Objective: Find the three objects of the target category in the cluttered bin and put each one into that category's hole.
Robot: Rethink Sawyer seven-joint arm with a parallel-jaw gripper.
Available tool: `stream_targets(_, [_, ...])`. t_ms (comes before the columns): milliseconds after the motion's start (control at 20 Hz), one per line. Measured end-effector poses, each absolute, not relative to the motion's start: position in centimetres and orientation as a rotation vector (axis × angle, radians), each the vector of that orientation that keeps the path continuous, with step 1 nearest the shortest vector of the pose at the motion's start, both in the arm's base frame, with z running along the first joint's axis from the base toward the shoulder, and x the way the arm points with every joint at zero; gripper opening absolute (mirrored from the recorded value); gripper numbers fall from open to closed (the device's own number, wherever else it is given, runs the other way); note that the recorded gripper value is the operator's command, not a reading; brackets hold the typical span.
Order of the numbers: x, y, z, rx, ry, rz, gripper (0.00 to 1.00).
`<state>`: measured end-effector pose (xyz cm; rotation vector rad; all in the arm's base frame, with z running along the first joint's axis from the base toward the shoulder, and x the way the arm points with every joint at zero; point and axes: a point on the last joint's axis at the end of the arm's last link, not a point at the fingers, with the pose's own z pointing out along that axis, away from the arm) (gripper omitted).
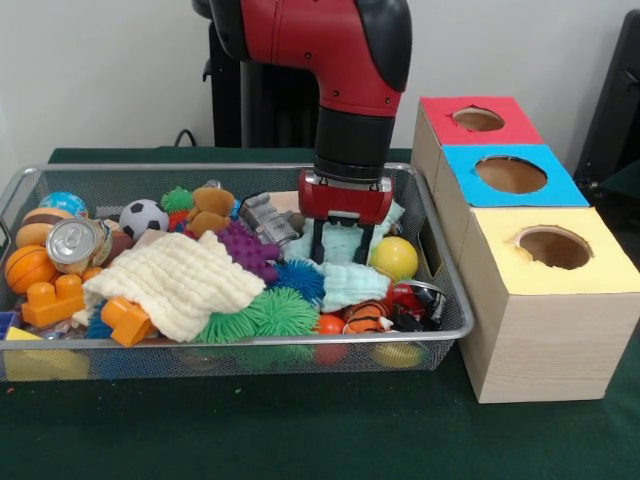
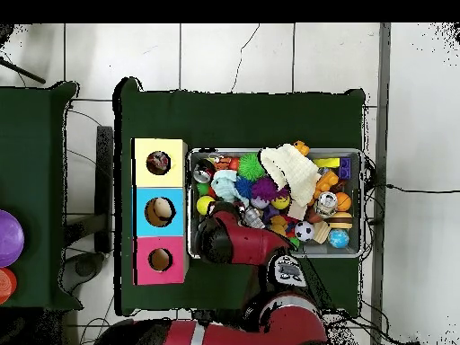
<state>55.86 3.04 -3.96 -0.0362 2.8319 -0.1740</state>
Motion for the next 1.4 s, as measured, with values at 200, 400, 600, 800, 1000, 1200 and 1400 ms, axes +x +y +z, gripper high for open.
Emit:
stream_targets(200, [55.9, 2.9, -4.0, -0.034, 2.832, -0.174, 0.00])
stream_targets(400, [55.8, 2.4, -4.3, -0.020, 2.837, -0.175, 0.00])
stream_targets(600, [55.8, 2.2, -4.2, -0.013, 2.837, -0.175, 0.00])
stream_targets(800, [56.5, 0.9, -3.1, 0.054, 2.888, -0.132, 0.00])
stream_targets(1000, [57.2, -2.4, -0.8, 0.184, 3.033, -0.039, 0.00])
stream_targets(1200, [58.1, -6.9, 1.5, 0.297, 3.163, 0.056, 0.00])
stream_targets(1400, [59.4, -11.5, 3.2, 0.376, 3.223, 0.119, 0.00])
